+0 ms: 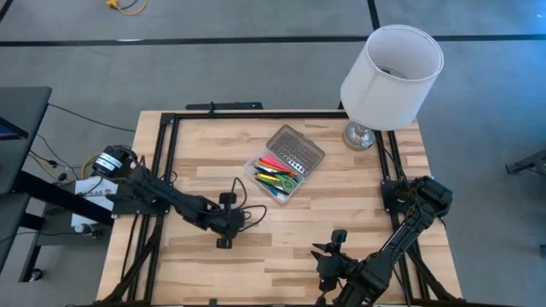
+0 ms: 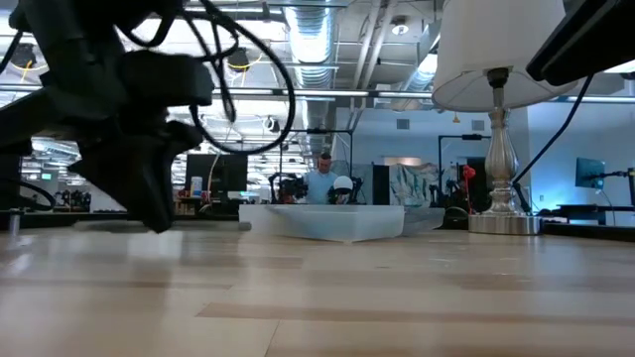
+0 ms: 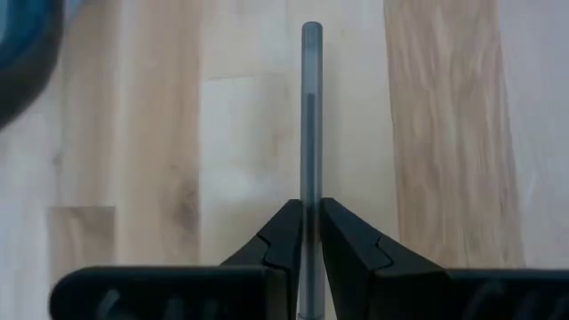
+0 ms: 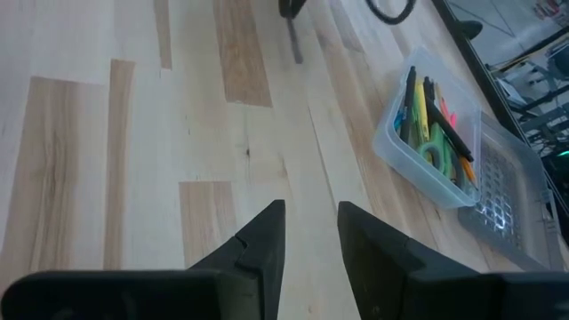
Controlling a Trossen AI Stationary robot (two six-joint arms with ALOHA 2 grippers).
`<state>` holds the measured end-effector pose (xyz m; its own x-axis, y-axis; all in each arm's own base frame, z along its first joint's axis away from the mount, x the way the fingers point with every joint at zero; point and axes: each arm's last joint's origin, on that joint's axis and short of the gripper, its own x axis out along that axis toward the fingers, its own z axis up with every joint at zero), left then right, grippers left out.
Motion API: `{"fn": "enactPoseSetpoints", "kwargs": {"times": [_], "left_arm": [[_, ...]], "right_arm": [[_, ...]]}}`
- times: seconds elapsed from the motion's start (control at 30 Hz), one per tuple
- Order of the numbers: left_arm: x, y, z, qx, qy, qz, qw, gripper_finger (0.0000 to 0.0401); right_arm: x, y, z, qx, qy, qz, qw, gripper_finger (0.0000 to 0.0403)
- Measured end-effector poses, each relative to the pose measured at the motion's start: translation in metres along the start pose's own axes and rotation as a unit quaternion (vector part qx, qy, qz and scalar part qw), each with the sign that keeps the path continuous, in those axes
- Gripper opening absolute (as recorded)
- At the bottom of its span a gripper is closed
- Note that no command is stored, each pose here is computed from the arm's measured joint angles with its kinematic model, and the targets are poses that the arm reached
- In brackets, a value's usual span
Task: Pick & place school supplies into a supply box
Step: Put the gray pen into the black supply box
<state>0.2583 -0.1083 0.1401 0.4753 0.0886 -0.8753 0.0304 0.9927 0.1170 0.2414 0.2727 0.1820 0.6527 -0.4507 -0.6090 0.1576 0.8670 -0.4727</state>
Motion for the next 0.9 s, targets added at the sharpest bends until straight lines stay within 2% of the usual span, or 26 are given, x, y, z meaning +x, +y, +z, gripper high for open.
{"fn": "enactPoseSetpoints", "kwargs": {"times": [0.2, 0.3, 0.5, 0.6, 0.9], "left_arm": [[-0.004, 0.001, 0.008, 0.030, -0.019, 0.040, 0.999, 0.0031], [-0.007, 0.002, 0.014, 0.061, -0.038, 0.082, 0.994, 0.0031], [-0.013, 0.010, 0.034, 0.143, -0.091, 0.184, 0.968, 0.0031], [-0.011, 0.021, 0.044, 0.175, -0.106, 0.207, 0.957, 0.0031], [-0.004, 0.077, 0.064, 0.209, -0.114, 0.247, 0.939, 0.0031]], "right_arm": [[0.000, 0.000, 0.000, -0.001, 0.000, 0.000, 1.000, 0.0102], [0.000, 0.000, 0.000, -0.001, 0.000, 0.000, 1.000, 0.0102], [0.000, 0.000, 0.000, -0.001, 0.000, 0.000, 1.000, 0.0102], [0.000, 0.000, 0.000, -0.001, 0.000, 0.000, 1.000, 0.0102], [0.000, 0.000, 0.000, -0.001, 0.000, 0.000, 1.000, 0.0102]]}}
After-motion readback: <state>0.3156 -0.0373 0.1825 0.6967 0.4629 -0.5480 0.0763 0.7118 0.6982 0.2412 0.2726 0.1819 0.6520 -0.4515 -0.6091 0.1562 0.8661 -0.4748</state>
